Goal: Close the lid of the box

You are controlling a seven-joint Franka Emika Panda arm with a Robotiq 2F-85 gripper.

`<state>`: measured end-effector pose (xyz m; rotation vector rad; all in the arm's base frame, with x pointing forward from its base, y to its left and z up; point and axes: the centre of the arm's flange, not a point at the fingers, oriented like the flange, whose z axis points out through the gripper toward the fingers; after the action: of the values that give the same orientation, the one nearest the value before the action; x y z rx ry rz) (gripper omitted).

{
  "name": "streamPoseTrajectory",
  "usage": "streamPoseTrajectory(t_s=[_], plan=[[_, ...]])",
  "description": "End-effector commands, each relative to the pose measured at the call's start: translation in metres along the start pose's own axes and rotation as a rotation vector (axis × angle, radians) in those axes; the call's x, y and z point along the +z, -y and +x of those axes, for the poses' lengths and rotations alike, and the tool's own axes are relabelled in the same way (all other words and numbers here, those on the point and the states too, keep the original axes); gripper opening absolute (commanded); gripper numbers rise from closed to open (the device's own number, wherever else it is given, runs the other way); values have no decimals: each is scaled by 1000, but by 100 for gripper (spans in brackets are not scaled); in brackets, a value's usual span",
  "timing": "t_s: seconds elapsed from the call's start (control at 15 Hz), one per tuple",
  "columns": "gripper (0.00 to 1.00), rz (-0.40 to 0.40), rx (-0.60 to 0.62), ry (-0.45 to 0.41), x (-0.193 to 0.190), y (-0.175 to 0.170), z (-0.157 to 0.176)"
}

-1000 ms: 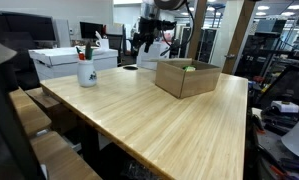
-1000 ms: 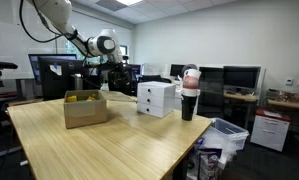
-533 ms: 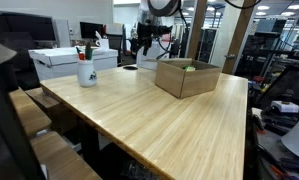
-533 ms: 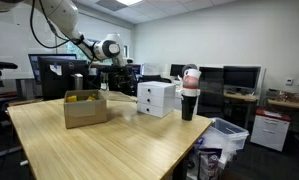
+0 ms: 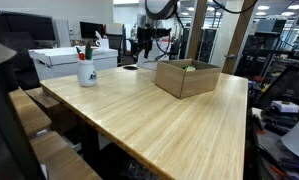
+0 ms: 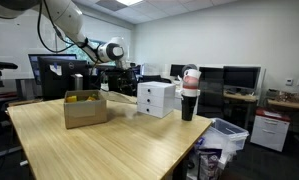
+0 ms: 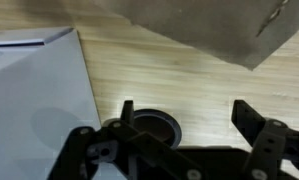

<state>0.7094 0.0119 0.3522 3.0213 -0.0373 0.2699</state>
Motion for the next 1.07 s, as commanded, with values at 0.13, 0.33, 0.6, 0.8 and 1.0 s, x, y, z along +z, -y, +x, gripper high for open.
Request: streamPoseTrajectory(t_s=[0.13,0.33,0.6,0.8,1.0], plan=[[100,16,-14,31,5,-9,9],[100,3,-28,86,5,-8,16],[100,-15,-25,159,11,-8,17],[100,-11,-26,229,13,-8,14],[100,-22,-24,307,5,-5,8]])
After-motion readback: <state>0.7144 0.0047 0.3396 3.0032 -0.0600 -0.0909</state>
